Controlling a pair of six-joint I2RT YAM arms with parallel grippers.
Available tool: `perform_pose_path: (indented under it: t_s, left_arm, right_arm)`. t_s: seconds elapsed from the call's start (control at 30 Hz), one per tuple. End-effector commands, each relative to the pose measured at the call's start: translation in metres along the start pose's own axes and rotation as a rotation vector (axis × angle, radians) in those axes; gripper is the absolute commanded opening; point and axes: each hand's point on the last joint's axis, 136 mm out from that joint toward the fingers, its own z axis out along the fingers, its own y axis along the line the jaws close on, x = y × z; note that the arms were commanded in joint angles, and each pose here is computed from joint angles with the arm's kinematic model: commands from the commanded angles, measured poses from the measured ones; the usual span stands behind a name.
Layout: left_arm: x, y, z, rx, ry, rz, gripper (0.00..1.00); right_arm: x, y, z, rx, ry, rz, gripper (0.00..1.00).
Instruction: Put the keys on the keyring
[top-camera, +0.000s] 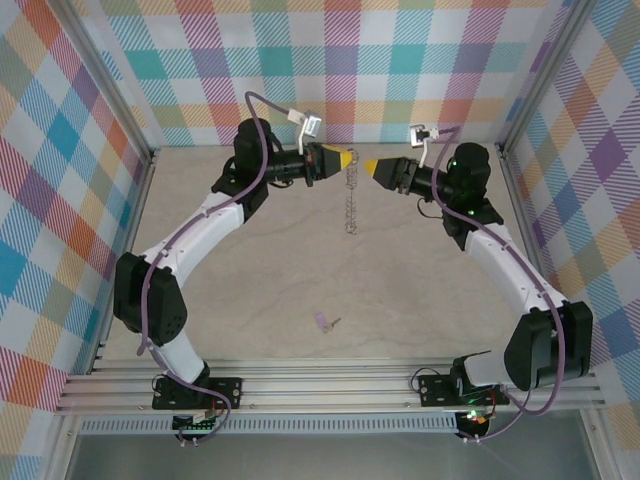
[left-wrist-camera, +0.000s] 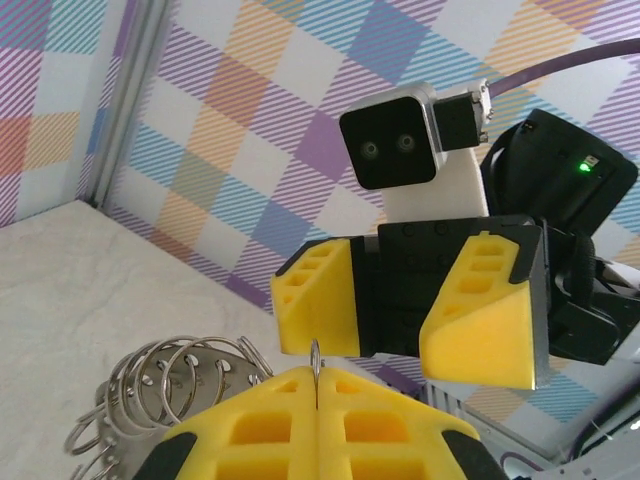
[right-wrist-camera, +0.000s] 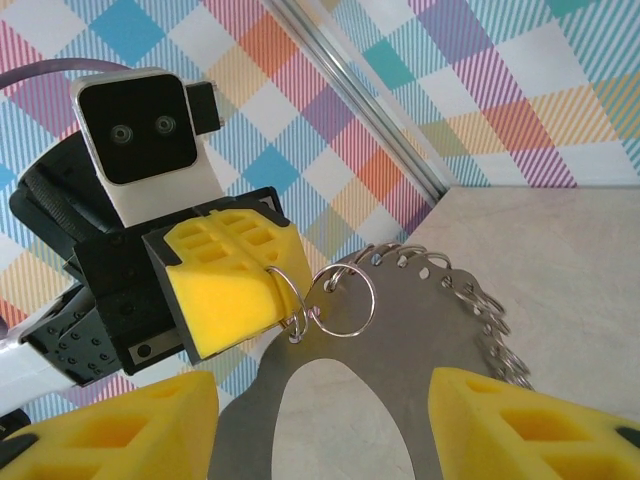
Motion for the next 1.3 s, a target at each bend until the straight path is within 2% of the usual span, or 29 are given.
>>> perform_pose_path:
  t_s: [0.0, 0.23, 0.63, 0.87, 1.27]
  left_arm:
    - [-0.050, -0.061, -0.025, 0.090, -0.110, 0.192, 0.00]
    - [-0.069, -0.097, -0.040, 0.106, -0.202, 0.373, 0.00]
    - [-0.079, -0.135, -0.046, 0.162, -0.260, 0.533, 0.00]
    - [-0.077, -0.141, -0.044, 0.174, -0.258, 0.555, 0.00]
    - [-0.072, -0.131, -0.038, 0.159, -0.244, 0.515, 0.00]
  right_arm:
    - [-0.019, 0.031, -0.018, -0.018, -0.062, -0.121, 0.57]
    - [-0.025, 0.032, -0.041, 0.052, -0.130, -0.120, 0.56]
    - [-0.020, 0.038, -0.045, 0.033, -0.133, -0.105, 0.54]
    - [-0.017, 0.035, -0.044, 0.035, -0.125, -0.094, 0.54]
    - [-0.036, 0.061, -0.040, -0.063, -0.129, -0.130, 0.52]
